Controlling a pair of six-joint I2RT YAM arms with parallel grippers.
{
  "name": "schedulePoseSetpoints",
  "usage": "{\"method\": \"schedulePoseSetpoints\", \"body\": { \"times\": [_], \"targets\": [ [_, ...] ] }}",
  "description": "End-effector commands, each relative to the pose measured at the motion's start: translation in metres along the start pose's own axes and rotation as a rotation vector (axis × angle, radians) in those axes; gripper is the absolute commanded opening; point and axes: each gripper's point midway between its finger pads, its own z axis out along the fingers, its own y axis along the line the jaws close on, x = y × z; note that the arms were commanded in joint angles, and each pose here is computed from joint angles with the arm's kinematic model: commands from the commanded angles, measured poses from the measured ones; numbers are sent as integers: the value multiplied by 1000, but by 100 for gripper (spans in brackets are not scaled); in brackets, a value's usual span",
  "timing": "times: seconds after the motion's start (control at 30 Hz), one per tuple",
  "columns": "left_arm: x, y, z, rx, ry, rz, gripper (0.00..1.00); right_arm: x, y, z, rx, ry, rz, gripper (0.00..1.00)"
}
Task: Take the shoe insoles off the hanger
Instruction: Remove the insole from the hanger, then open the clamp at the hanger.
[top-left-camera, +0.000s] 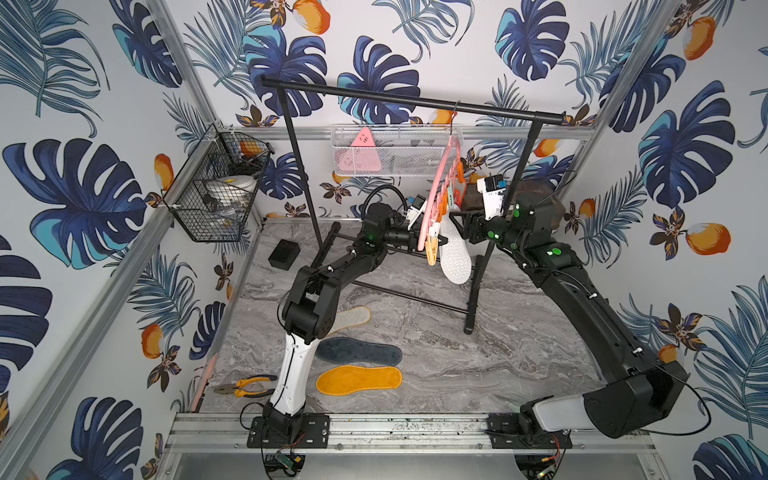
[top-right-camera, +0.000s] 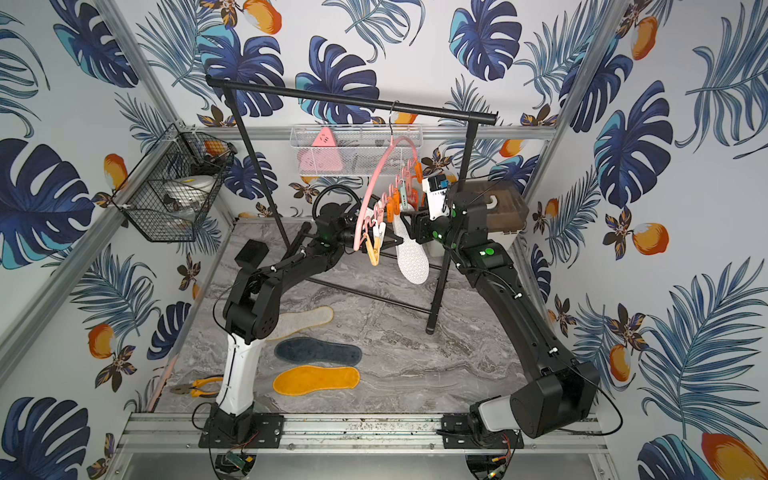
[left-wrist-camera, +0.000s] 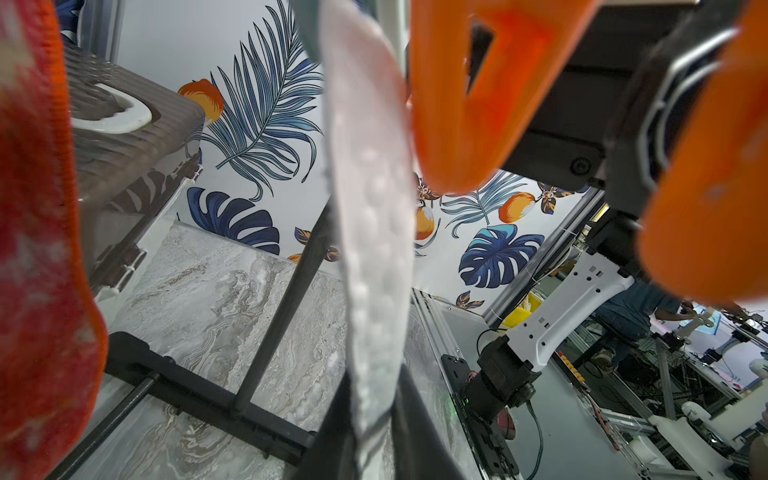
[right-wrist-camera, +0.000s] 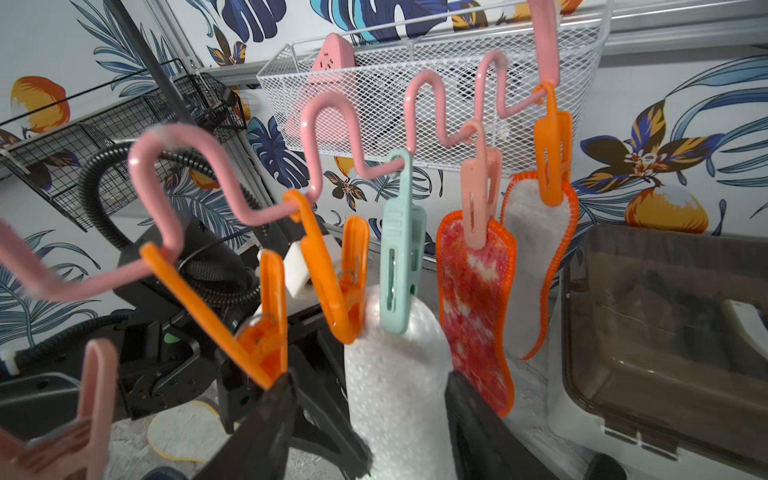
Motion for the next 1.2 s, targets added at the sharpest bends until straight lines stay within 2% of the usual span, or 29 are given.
{"method": "schedulePoseSetpoints", "body": {
  "times": [0.0,0.2,0.5,0.73,1.17],
  "targets": [
    [-2,-8,0,28,5,33,19,-19,-2,4,16,-65,11,59],
    [0,-10,-1,33,10,34,19,-19,-10,17,111,-58,13,57],
    [2,-13,-2,44,18,36,19,-18,-15,30,148,-55,48,57],
    [2,-17,-10,48,24,49,19,-18,7,31,23,-34,21,56],
    [2,-12,-23,45,26,69,23,-18,6,41,6,-23,33,57]
  ]
}}
